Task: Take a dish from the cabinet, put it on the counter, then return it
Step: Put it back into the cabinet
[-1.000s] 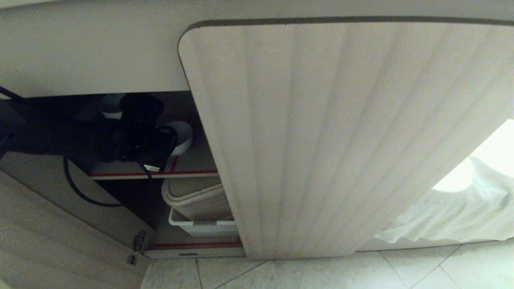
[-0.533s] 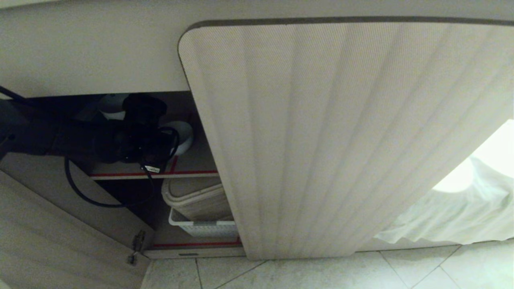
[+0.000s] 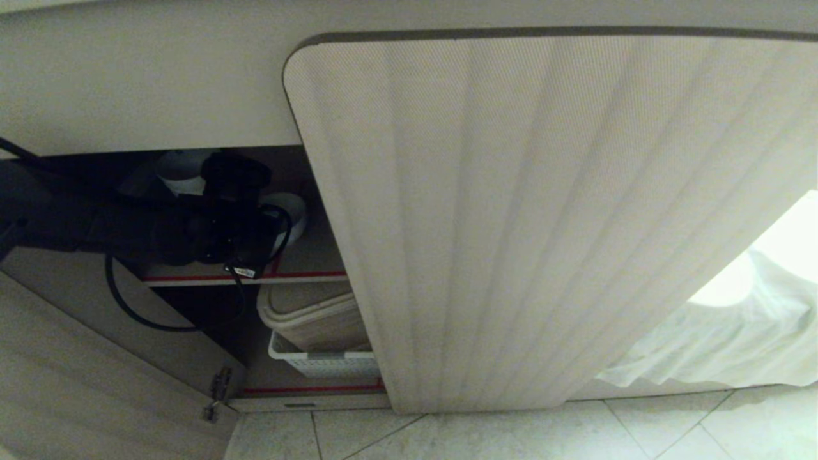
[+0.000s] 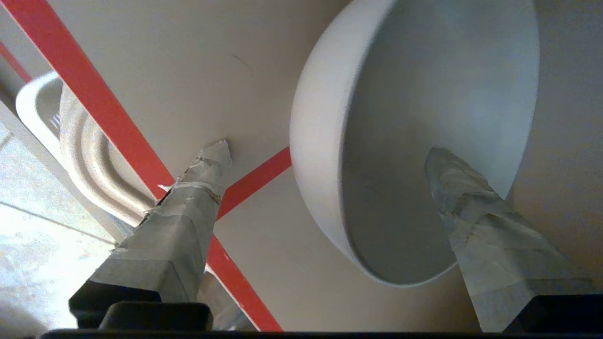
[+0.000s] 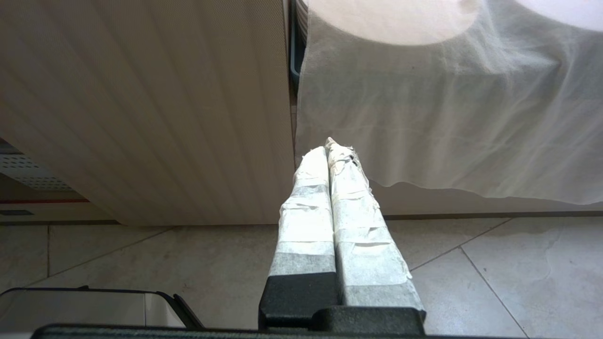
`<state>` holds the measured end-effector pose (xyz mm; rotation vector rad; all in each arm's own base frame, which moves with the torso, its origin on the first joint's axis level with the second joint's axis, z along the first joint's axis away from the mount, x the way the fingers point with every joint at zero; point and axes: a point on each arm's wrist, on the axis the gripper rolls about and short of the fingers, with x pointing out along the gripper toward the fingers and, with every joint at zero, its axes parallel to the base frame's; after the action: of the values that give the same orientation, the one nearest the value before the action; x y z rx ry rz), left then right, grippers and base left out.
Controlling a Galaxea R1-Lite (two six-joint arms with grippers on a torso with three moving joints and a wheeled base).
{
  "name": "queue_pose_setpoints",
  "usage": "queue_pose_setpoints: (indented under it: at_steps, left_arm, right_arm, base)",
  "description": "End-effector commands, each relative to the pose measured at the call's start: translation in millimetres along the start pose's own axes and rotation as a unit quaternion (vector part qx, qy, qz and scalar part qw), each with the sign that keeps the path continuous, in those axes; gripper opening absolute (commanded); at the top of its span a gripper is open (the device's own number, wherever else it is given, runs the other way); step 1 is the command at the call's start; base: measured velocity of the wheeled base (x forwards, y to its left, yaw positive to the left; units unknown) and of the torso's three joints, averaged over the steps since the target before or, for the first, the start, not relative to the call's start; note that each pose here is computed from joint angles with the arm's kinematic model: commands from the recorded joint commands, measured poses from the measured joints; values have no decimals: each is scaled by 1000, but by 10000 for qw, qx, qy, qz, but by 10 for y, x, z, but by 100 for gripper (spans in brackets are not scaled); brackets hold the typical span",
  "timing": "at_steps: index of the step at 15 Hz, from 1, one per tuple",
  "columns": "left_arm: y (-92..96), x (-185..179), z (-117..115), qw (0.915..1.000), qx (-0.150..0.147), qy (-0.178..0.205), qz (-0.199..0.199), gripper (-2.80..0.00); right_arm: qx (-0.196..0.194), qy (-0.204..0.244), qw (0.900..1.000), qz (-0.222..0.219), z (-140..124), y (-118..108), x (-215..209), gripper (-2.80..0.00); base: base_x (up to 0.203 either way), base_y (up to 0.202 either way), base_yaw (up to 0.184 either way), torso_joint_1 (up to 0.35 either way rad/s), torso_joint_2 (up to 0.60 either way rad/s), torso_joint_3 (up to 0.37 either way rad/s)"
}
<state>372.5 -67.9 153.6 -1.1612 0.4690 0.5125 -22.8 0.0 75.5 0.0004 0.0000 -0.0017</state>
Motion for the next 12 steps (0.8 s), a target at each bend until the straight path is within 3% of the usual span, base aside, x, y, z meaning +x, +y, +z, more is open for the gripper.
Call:
queue_pose_setpoints:
  at_steps: [1, 6, 12]
  left_arm:
    - [15, -33, -3, 10000, 58, -42, 1, 0]
    - [58, -116, -12, 9992, 353, -168, 39, 0]
    - [17, -203, -22, 9973, 619, -322, -221, 0]
  right_arm:
    - [-2, 0, 10000, 1, 0, 0, 0, -280]
    - [-2, 0, 10000, 1, 0, 0, 0, -280]
    - [-2, 0, 10000, 1, 0, 0, 0, -280]
  base:
    - [0, 0, 0, 0, 0, 0]
    - [0, 0, 0, 0, 0, 0]
    - [0, 0, 0, 0, 0, 0]
